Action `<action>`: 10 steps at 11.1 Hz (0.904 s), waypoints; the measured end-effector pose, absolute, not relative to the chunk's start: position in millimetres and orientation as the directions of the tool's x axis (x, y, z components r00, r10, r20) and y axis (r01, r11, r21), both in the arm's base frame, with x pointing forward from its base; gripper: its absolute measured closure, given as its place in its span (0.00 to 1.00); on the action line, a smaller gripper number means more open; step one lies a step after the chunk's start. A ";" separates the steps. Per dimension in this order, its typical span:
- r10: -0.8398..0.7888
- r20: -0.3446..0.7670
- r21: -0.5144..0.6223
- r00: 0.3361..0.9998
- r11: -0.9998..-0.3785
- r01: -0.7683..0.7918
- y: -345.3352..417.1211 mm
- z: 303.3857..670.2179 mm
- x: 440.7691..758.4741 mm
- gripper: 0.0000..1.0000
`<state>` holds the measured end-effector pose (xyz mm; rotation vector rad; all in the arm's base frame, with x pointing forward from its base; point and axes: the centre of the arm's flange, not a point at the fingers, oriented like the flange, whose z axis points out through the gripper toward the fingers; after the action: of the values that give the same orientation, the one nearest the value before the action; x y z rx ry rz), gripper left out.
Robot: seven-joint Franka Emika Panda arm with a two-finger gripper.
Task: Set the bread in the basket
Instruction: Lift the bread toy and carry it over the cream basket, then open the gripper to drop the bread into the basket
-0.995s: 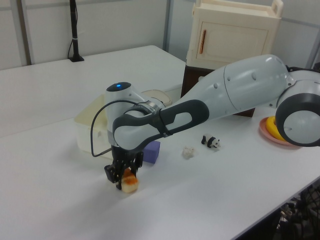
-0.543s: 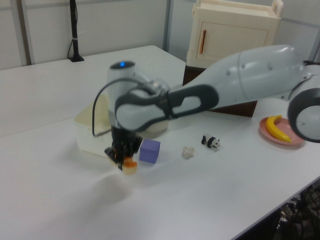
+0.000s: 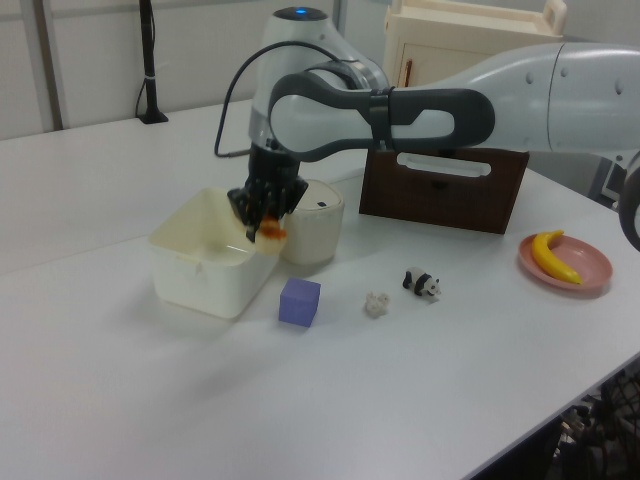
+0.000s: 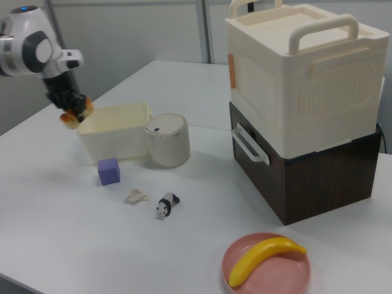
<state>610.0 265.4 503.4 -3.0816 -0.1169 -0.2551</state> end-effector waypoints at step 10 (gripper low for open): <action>-0.375 0.303 -0.153 0.876 -0.926 -0.344 222.9 478.1 664.6 0.00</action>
<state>664.6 222.9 478.1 -2.9505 0.5670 -0.5061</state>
